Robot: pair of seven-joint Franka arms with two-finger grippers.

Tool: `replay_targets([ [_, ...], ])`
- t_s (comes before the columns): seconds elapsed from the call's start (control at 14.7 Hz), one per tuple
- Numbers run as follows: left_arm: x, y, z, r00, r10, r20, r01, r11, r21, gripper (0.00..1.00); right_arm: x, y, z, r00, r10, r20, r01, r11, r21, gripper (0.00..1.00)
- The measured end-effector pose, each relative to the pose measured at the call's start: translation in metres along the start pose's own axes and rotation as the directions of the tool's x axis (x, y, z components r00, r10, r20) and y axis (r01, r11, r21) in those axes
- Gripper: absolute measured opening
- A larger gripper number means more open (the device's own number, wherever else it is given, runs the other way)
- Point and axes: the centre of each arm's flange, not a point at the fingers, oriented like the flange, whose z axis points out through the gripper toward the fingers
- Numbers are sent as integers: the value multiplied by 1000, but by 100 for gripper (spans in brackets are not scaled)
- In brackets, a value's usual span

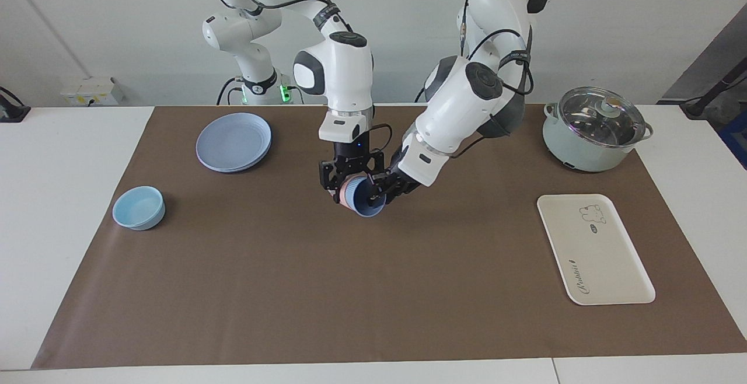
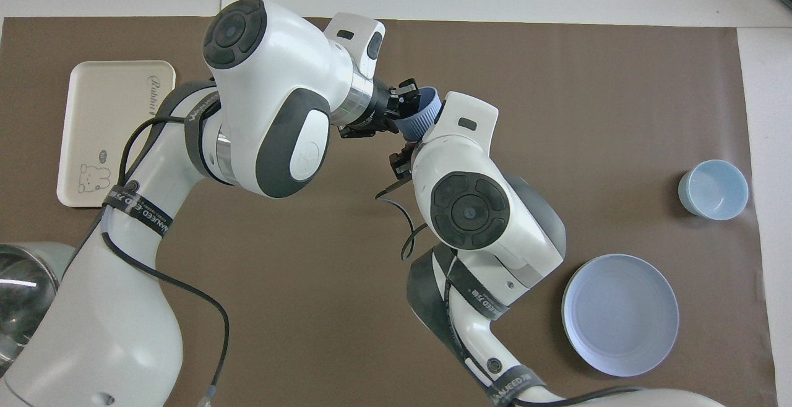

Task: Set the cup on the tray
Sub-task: 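Grasp the rim of the blue cup with the left gripper, then pull the blue cup out with the left gripper while the right gripper withdraws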

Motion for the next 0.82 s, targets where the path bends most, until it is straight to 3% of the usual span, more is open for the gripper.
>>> replay_targets([
  [0.07, -1, 0, 0, 1000, -6, 11, 6, 1000, -5, 26, 0, 0, 0, 1000, 0, 0, 0, 1000, 0, 85],
  [0.2, 0, -1, -3, 1000, -20, 24, 20, 1000, -18, 10, 0, 1, 1, 1000, 0, 2, 0, 1000, -3, 85],
  [0.27, 2, -3, -4, 999, -27, 28, 28, 999, -24, 7, 0, 2, 0, 1000, 0, 1, 0, 1000, -3, 85],
  [0.82, 27, -10, -45, 998, -61, -20, 59, 995, -81, 7, 1, 5, 1, 1000, 5, 1, -5, 1000, -6, 85],
])
